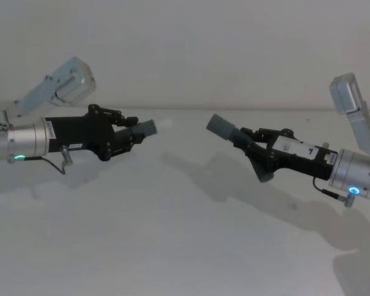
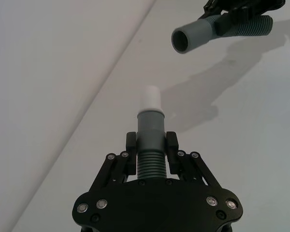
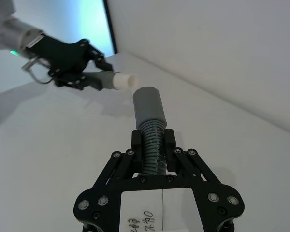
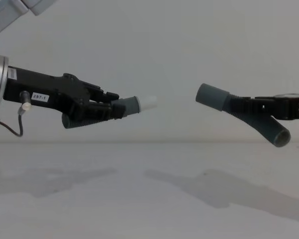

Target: Use both hands to pick up one end of the pipe from the table, align the ends, and insert them.

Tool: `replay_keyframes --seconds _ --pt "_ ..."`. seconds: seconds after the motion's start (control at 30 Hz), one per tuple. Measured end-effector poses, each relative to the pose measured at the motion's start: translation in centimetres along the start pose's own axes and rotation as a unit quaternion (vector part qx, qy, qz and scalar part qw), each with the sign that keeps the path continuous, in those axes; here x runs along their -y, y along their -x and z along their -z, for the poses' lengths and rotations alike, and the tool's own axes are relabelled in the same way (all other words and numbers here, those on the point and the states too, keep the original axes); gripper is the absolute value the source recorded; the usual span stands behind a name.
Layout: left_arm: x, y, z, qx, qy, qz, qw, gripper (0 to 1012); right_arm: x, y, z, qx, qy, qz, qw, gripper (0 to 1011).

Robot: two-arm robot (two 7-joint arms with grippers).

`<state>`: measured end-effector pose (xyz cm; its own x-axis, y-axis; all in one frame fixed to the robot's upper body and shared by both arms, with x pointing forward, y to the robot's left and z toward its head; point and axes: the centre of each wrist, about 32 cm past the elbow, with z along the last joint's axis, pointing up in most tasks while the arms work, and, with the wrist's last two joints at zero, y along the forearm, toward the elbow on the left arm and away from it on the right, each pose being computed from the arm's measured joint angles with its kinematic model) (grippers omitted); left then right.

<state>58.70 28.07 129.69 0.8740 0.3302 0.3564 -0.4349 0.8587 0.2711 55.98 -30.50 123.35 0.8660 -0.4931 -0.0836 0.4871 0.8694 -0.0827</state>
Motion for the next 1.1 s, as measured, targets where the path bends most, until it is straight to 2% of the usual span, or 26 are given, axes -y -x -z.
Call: replay_keyframes --seconds 0.47,0.7,1.1 --pt "-0.43 -0.60 -0.17 0.011 0.008 0.039 0.9991 351 0.0 -0.1 -0.8 0.006 0.024 -0.057 0.9981 256" --pt "-0.37 -0.64 -0.20 0.013 0.011 0.062 0.9979 351 -0.1 -0.3 -1.0 0.007 0.037 -0.077 0.9963 256" --pt "-0.24 -0.63 -0.20 0.014 0.012 0.084 0.9963 351 -0.3 -0.5 -1.2 0.003 0.058 -0.100 0.9933 256"
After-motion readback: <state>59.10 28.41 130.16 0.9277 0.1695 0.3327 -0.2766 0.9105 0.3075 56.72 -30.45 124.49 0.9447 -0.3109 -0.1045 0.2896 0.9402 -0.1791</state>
